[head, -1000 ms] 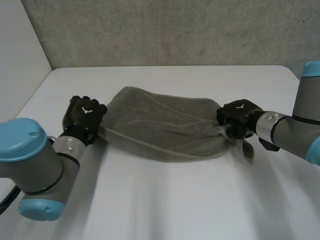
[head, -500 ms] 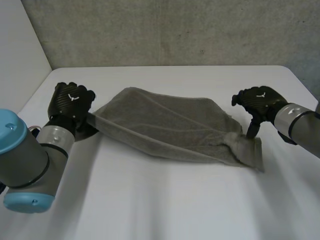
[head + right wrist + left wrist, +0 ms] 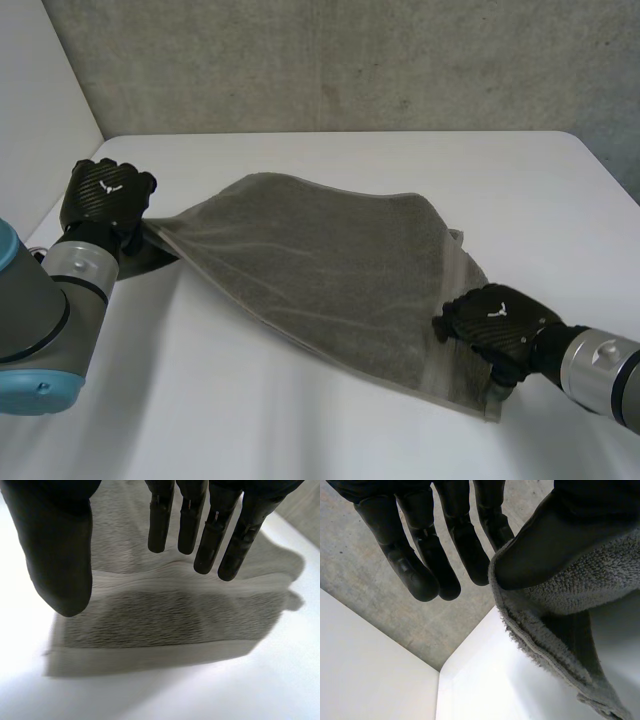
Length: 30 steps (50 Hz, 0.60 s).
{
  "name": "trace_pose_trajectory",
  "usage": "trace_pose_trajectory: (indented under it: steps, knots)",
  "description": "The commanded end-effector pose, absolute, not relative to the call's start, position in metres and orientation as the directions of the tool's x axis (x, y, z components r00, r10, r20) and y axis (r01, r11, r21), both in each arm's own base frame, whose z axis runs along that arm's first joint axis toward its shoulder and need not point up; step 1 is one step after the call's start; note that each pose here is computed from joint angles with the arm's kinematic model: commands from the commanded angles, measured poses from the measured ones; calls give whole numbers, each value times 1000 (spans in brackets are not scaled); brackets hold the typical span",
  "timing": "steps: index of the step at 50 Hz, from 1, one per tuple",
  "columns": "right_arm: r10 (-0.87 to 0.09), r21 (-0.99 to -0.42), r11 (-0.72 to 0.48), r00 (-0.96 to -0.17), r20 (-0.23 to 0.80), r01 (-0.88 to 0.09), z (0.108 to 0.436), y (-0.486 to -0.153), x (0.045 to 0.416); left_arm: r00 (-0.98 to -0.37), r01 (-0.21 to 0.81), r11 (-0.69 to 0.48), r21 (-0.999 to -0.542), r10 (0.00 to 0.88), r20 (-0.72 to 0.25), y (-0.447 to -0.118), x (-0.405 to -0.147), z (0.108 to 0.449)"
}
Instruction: Fold the towel.
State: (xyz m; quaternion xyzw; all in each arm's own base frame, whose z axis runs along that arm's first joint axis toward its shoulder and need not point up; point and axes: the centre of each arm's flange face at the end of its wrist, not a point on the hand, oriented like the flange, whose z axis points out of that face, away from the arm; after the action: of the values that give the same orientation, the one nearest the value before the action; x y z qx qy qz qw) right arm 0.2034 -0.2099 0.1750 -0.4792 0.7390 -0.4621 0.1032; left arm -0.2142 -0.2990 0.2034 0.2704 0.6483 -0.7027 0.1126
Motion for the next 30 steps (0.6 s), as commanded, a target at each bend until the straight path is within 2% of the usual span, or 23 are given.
trace_pose_trajectory:
  steps: [1, 11, 19, 25, 30]
  knots:
    - [-827, -792, 109, -496, 263, -601, 165, -201, 205, -840, 489, -133, -862, 191, -507, -298, -213, 207]
    - [-844, -792, 137, -489, 221, -595, 156, -190, 205, -833, 495, -108, -862, 222, -507, -290, -216, 201]
    - [-819, -802, 107, -510, 264, -588, 145, -197, 200, -832, 496, -106, -862, 225, -507, -290, -216, 200]
    - [-831, -791, 137, -504, 235, -596, 130, -197, 200, -832, 497, -104, -862, 226, -507, -291, -216, 199]
    - [-831, -781, 100, -483, 275, -617, 124, -201, 199, -831, 498, -99, -862, 230, -507, -291, -216, 197]
